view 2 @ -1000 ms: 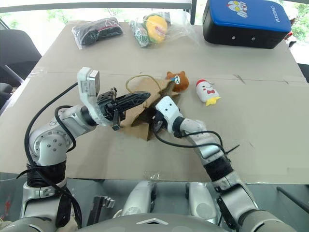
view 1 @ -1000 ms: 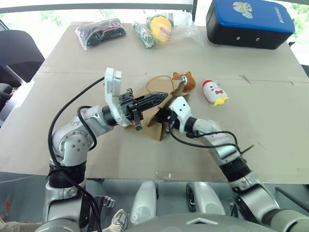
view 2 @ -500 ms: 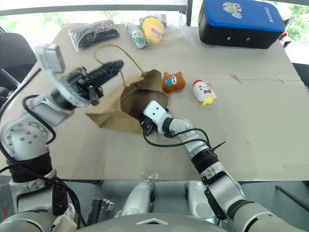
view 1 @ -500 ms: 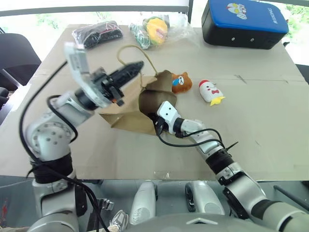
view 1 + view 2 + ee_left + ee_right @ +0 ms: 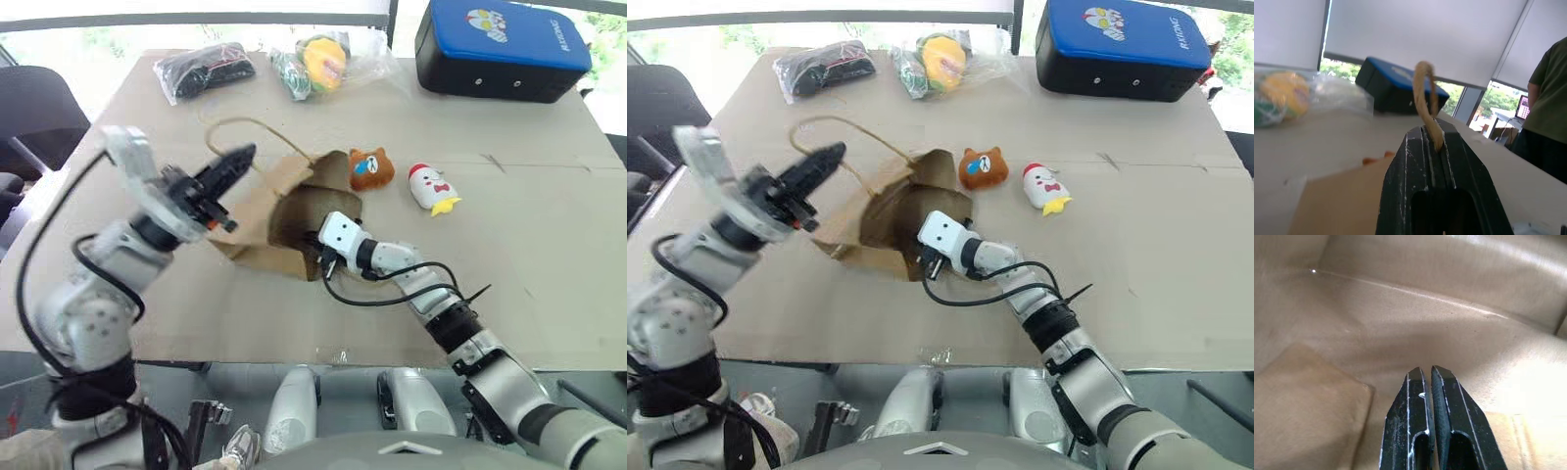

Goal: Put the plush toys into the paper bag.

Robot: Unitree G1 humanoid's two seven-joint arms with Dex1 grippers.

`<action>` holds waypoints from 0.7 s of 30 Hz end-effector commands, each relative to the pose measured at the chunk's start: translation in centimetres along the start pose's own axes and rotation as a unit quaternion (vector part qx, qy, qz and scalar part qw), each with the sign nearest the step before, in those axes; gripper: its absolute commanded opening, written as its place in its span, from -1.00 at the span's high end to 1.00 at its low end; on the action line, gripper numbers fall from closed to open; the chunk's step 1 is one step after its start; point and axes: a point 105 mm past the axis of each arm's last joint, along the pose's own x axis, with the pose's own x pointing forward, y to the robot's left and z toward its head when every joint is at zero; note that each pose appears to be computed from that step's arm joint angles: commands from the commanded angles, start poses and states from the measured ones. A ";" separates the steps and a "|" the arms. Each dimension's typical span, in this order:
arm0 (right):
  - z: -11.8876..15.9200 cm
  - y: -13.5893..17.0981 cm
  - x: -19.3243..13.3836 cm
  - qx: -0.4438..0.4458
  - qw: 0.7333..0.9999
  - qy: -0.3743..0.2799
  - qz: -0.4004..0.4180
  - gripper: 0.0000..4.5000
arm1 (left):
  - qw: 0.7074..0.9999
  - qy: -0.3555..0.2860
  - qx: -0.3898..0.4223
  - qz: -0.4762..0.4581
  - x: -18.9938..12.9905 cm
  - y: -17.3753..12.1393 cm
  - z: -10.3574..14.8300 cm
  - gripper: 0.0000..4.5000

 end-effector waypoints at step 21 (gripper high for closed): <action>-4.8 -16.8 -13.4 0.074 0.933 0.246 -0.250 0.00 | 0.996 -0.076 0.053 -0.005 1.7 -0.9 0.9 1.00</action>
